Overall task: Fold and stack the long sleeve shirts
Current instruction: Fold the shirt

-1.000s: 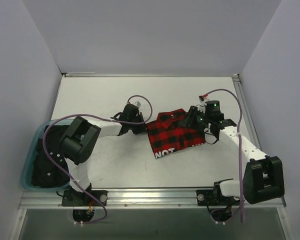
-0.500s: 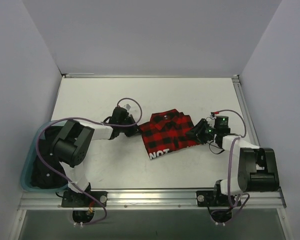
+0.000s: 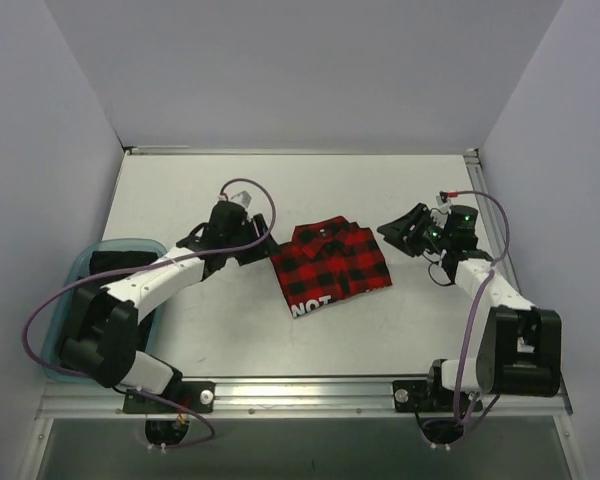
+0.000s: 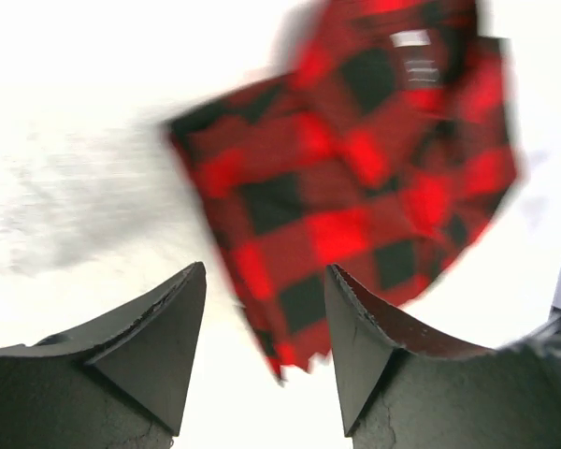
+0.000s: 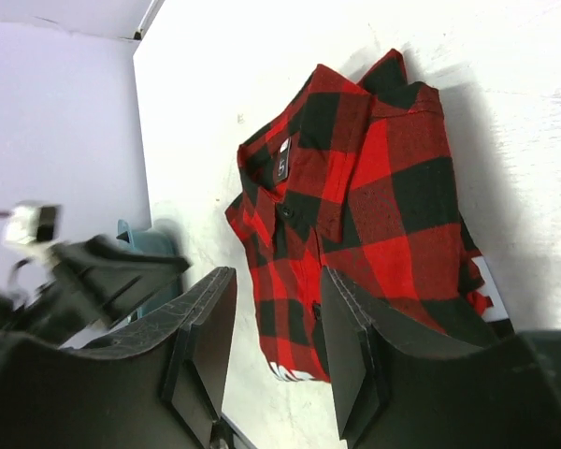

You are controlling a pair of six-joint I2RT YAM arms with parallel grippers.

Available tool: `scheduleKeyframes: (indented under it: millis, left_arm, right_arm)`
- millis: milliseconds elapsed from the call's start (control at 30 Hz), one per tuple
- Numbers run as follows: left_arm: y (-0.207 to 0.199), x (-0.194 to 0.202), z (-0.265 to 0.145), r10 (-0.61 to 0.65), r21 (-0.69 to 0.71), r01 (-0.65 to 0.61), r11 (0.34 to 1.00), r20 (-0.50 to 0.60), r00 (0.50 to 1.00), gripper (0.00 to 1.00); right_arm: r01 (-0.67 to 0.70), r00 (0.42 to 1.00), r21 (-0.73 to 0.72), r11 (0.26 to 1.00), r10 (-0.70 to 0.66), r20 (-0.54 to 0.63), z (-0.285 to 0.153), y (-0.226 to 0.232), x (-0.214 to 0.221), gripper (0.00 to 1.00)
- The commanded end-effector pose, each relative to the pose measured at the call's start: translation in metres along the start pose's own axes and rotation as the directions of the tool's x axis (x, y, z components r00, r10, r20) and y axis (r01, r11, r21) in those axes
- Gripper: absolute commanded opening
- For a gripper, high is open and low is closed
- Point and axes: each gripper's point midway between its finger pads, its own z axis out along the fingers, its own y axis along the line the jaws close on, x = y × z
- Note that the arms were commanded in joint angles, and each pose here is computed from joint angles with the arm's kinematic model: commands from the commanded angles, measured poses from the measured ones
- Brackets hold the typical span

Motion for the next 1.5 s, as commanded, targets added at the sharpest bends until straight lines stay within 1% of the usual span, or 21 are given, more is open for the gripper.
scheduleKeyframes:
  millis: [0, 67, 100, 167, 200, 233, 300, 367, 400, 433, 467, 633, 800, 867, 933, 967, 1033, 1100, 1200, 1333, 1467]
  left_arm:
    - [-0.056, -0.022, -0.040, 0.099, 0.054, -0.106, 0.993, 0.128, 0.987, 0.63]
    - [-0.082, -0.014, -0.042, 0.106, 0.102, -0.120, 0.988, 0.133, 0.986, 0.62]
    - [-0.098, 0.004, -0.039, 0.124, 0.143, -0.138, 0.980, 0.102, 0.987, 0.61]
    - [-0.110, 0.026, -0.025, 0.121, 0.179, -0.130, 0.975, 0.059, 0.991, 0.55]
    - [-0.119, 0.041, -0.018, 0.135, 0.199, -0.141, 0.970, 0.045, 0.990, 0.51]
    - [-0.121, 0.051, -0.012, 0.137, 0.202, -0.139, 0.969, 0.026, 0.990, 0.45]
    - [-0.113, 0.081, 0.008, 0.145, 0.181, -0.137, 0.974, -0.032, 0.989, 0.41]
    - [-0.100, 0.095, 0.023, 0.118, 0.162, -0.107, 0.981, -0.055, 0.992, 0.35]
    - [-0.093, 0.101, 0.027, 0.108, 0.155, -0.096, 0.983, -0.068, 0.992, 0.33]
    - [-0.069, 0.116, 0.032, 0.095, 0.109, -0.085, 0.990, -0.095, 0.991, 0.32]
    - [-0.062, 0.120, 0.035, 0.071, 0.102, -0.061, 0.993, -0.098, 0.993, 0.30]
    - [-0.007, 0.154, 0.039, 0.041, -0.014, -0.044, 0.999, -0.178, 0.983, 0.28]
    - [0.002, 0.156, 0.030, 0.055, -0.030, -0.061, 0.998, -0.179, 0.982, 0.28]
    - [0.002, 0.154, 0.027, 0.069, -0.030, -0.075, 0.997, -0.175, 0.982, 0.28]
    - [0.001, 0.152, 0.025, 0.076, -0.032, -0.083, 0.996, -0.168, 0.983, 0.29]
    - [0.000, 0.151, 0.025, 0.079, -0.030, -0.085, 0.996, -0.163, 0.983, 0.28]
    - [0.000, 0.151, 0.025, 0.080, -0.030, -0.086, 0.996, -0.163, 0.983, 0.29]
    - [0.001, 0.152, 0.025, 0.079, -0.034, -0.086, 0.996, -0.168, 0.983, 0.28]
    - [0.007, 0.152, 0.025, 0.078, -0.053, -0.088, 0.995, -0.167, 0.983, 0.28]
    - [0.006, 0.144, 0.021, 0.068, -0.047, -0.076, 0.996, -0.145, 0.987, 0.30]
    - [-0.004, 0.121, 0.006, 0.101, -0.070, -0.107, 0.992, -0.085, 0.991, 0.41]
  right_arm:
    - [-0.007, 1.000, -0.083, 0.997, 0.006, -0.011, 0.014, 0.014, 0.002, 0.41]
    - [-0.029, 0.999, -0.076, 0.997, 0.027, -0.032, 0.025, 0.005, 0.008, 0.41]
    - [-0.023, 1.000, -0.090, 0.996, 0.021, -0.023, 0.029, 0.005, 0.006, 0.40]
    - [-0.070, 0.997, -0.071, 0.995, 0.068, -0.037, 0.038, -0.011, 0.013, 0.39]
    - [-0.055, 0.998, -0.095, 0.994, 0.054, -0.013, 0.042, -0.011, 0.010, 0.38]
    - [-0.076, 0.997, -0.085, 0.993, 0.075, -0.020, 0.049, -0.021, 0.013, 0.38]
    - [-0.095, 0.995, -0.119, 0.988, 0.094, -0.010, 0.055, -0.025, 0.014, 0.37]
    - [-0.141, 0.990, -0.120, 0.983, 0.138, -0.038, 0.065, -0.039, 0.024, 0.37]
    - [-0.153, 0.988, -0.157, 0.976, 0.152, -0.022, 0.067, -0.037, 0.022, 0.37]
    - [-0.183, 0.983, -0.146, 0.972, 0.180, -0.036, 0.072, -0.048, 0.029, 0.37]
    - [-0.197, 0.980, -0.153, 0.968, 0.193, -0.037, 0.074, -0.051, 0.031, 0.37]
    - [-0.214, 0.977, -0.146, 0.966, 0.212, -0.029, 0.076, -0.069, 0.042, 0.39]
    - [-0.165, 0.986, -0.132, 0.977, 0.166, -0.011, 0.070, -0.054, 0.028, 0.41]
    - [-0.077, 0.996, -0.156, 0.985, 0.081, 0.022, 0.068, -0.031, 0.009, 0.43]
    - [-0.065, 0.998, -0.120, 0.991, 0.066, 0.005, 0.071, -0.025, 0.004, 0.44]
    - [-0.023, 0.999, -0.134, 0.991, 0.027, 0.029, 0.075, -0.014, -0.013, 0.44]
    - [-0.035, 0.999, -0.111, 0.993, 0.032, -0.024, 0.090, -0.012, -0.003, 0.44]
    - [-0.048, 0.999, -0.134, 0.990, 0.044, -0.032, 0.105, -0.002, -0.013, 0.44]
    - [-0.105, 0.994, -0.126, 0.986, 0.099, -0.052, 0.127, -0.014, -0.010, 0.44]
    - [-0.149, 0.987, -0.044, 0.988, 0.146, -0.064, 0.140, -0.049, 0.003, 0.44]
    - [-0.111, 0.992, -0.018, 0.994, 0.110, -0.063, 0.128, -0.051, 0.001, 0.44]
